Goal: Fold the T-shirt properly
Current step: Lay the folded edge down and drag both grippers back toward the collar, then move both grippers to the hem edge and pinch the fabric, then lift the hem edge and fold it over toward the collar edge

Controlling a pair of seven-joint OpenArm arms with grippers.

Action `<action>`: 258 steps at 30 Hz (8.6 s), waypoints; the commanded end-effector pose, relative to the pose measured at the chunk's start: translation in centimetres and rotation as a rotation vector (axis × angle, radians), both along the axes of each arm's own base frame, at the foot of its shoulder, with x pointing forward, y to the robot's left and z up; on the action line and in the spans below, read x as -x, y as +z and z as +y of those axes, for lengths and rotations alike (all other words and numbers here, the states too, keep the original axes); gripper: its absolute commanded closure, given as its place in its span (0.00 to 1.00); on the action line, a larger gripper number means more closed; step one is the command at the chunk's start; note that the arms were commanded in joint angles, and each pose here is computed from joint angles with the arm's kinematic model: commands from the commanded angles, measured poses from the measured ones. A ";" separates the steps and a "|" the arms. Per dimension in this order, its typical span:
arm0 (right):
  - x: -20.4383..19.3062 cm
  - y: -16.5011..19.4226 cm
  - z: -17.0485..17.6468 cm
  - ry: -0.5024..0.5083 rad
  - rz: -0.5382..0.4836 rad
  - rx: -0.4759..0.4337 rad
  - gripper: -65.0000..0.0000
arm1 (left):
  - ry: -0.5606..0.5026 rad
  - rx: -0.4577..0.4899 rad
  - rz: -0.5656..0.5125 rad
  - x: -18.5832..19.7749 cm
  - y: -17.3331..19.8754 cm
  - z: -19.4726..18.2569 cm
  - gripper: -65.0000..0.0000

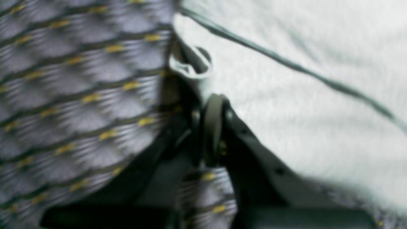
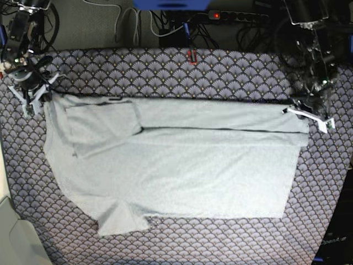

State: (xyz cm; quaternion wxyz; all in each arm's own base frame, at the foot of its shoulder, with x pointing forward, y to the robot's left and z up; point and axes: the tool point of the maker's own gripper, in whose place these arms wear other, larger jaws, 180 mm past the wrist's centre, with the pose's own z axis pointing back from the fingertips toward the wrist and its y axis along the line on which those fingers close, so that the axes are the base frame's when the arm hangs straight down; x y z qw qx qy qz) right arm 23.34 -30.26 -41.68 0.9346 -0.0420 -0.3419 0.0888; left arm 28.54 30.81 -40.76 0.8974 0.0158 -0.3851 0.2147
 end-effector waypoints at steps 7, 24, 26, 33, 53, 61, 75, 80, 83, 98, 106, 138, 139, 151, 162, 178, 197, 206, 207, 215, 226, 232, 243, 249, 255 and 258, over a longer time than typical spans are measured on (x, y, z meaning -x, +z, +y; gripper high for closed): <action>1.9 1.7 0.5 0.031 -0.029 -0.006 1.00 | 0.006 -0.102 -0.005 2.6 2.0 3.1 0.99; 5.9 0.7 0.9 0.052 0.049 0.004 1.00 | -0.022 -0.133 0.094 7.3 0.4 3.2 0.99; 5.9 0.7 0.8 0.050 0.048 0.006 1.00 | -0.022 -0.133 0.101 7.6 0.3 3.2 0.99; 6.2 1.1 -0.4 0.024 0.046 0.021 1.00 | -0.023 -0.133 0.116 8.2 0.0 3.2 0.99; 7.2 0.3 0.1 0.083 0.130 0.020 0.57 | -0.018 -0.135 0.102 7.8 0.2 3.3 0.17; 6.6 2.6 -4.1 -0.030 0.063 0.074 0.57 | 0.155 -0.176 0.015 7.4 3.5 9.1 0.15; -8.2 9.9 -3.9 0.075 -0.201 0.113 0.57 | 0.188 -0.184 -0.237 -1.2 10.9 10.4 0.15; -15.4 9.0 -1.5 0.139 -0.164 0.024 0.57 | 0.123 -0.116 -0.234 -4.5 10.8 7.3 0.15; -19.0 8.1 -0.3 0.154 -0.129 -0.044 0.57 | 0.119 -0.075 -0.251 -5.5 10.6 5.9 0.15; -24.2 4.3 1.3 0.040 -0.197 -0.234 0.57 | 0.198 0.018 -0.260 -8.6 7.4 6.8 0.15; -24.3 3.2 2.4 0.003 -0.201 -0.244 0.57 | 0.211 0.041 -0.266 -9.7 7.2 6.9 0.15; -20.4 -1.3 2.6 -0.008 -0.098 -0.244 1.00 | 0.163 -0.153 -0.304 -19.9 3.6 5.8 0.15; -20.4 -1.3 2.6 -0.007 -0.098 -0.245 1.00 | 0.162 -0.152 -0.305 -19.9 3.6 5.8 0.15; -20.3 -1.3 2.6 -0.007 -0.096 -0.245 1.00 | 0.038 -0.219 -0.250 -19.8 2.3 3.9 0.15; -20.3 -1.3 2.6 -0.007 -0.096 -0.245 1.00 | -0.008 -0.245 -0.180 -17.6 -0.7 3.3 0.15; -20.3 -1.3 2.6 -0.007 -0.096 -0.245 1.00 | -0.004 -0.265 -0.217 -17.8 -0.1 3.5 0.99; -19.6 3.5 3.8 0.120 -0.168 -0.125 1.00 | -0.054 -0.224 -0.301 -17.9 4.3 1.8 0.99; -18.0 5.6 1.6 0.096 -0.200 -0.084 1.00 | 0.033 -0.160 -0.294 -14.7 4.2 4.4 0.99; -17.6 5.7 1.6 0.105 -0.199 -0.084 1.00 | 0.035 -0.163 -0.292 -14.3 4.1 4.5 0.99; -15.6 7.2 0.7 0.108 -0.207 -0.035 1.00 | 0.017 -0.189 -0.324 -13.0 5.1 4.4 0.99; -12.1 7.8 1.4 0.152 -0.221 0.022 1.00 | 0.069 -0.148 -0.301 -9.7 6.4 5.4 0.99; -10.2 8.1 1.7 0.149 -0.234 0.034 1.00 | 0.093 -0.143 -0.267 -7.5 6.6 6.2 0.99; -7.2 8.9 3.4 0.197 -0.247 0.052 1.00 | 0.042 -0.180 -0.275 -5.2 7.5 4.6 0.99; -7.3 10.9 2.6 0.177 -0.293 0.086 1.00 | 0.018 -0.193 -0.313 -5.6 9.7 3.8 0.99; -6.5 12.5 0.7 0.172 -0.271 0.153 1.00 | 0.003 -0.204 -0.355 -6.1 11.8 3.2 0.99; -6.2 12.8 -0.3 0.141 -0.262 0.167 1.00 | 0.004 -0.204 -0.368 -6.5 12.2 3.2 0.99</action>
